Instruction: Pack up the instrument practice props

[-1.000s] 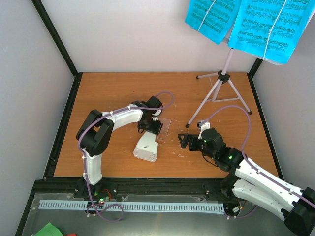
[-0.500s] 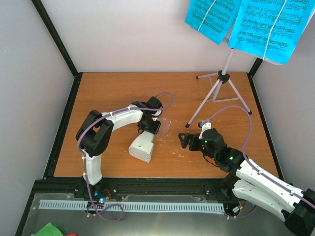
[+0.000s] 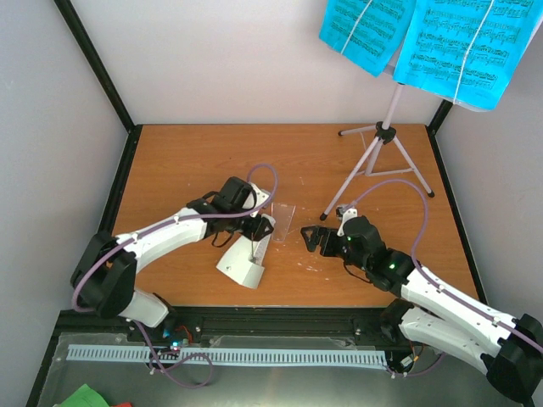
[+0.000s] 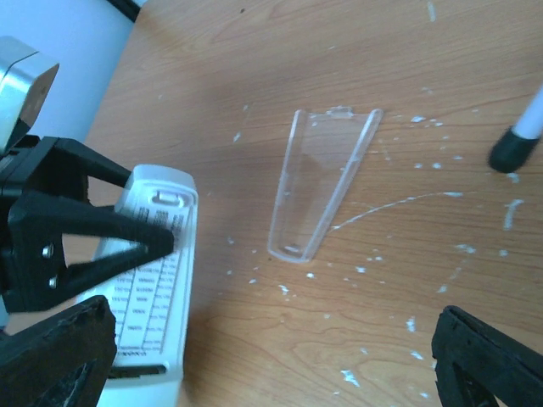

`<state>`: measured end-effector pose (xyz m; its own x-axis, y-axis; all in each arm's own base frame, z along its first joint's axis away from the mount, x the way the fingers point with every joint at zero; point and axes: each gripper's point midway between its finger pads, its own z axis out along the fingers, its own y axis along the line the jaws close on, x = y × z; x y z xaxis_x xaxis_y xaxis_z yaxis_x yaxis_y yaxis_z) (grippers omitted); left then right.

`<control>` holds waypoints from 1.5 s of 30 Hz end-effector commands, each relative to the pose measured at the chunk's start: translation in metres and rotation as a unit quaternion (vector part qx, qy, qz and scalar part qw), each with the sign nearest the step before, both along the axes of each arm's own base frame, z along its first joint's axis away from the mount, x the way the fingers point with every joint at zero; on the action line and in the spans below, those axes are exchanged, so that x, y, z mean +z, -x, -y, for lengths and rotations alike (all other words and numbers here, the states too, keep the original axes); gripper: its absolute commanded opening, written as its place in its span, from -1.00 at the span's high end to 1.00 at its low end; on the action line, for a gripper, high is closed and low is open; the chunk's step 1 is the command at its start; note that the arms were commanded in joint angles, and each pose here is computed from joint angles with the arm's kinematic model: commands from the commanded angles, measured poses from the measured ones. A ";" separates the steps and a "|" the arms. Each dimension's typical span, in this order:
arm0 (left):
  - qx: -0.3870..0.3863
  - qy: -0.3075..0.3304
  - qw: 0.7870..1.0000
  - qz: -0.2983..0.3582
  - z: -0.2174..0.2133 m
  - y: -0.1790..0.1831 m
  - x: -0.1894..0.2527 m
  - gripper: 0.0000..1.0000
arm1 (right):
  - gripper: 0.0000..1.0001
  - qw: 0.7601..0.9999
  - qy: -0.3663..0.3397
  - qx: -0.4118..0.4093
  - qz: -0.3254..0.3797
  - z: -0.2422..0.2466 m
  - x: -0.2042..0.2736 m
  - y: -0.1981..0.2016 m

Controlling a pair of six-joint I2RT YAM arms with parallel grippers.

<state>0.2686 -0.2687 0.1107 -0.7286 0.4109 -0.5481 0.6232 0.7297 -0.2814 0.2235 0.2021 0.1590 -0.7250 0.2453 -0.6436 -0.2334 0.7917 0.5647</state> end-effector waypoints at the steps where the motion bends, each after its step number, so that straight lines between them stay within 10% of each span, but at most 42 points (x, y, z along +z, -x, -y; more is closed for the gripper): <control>1: -0.114 0.098 0.987 0.059 0.034 0.026 0.046 0.28 | -0.99 0.998 -0.055 0.027 -0.004 -0.024 0.026 -0.002; 33: -0.219 0.130 0.961 0.105 0.065 0.080 0.059 0.28 | -0.36 0.973 -0.126 0.168 -0.096 -0.091 0.024 0.024; 45: -0.213 0.124 0.963 0.113 0.064 0.077 0.060 0.15 | 0.23 0.972 -0.115 0.174 -0.105 -0.094 0.017 0.024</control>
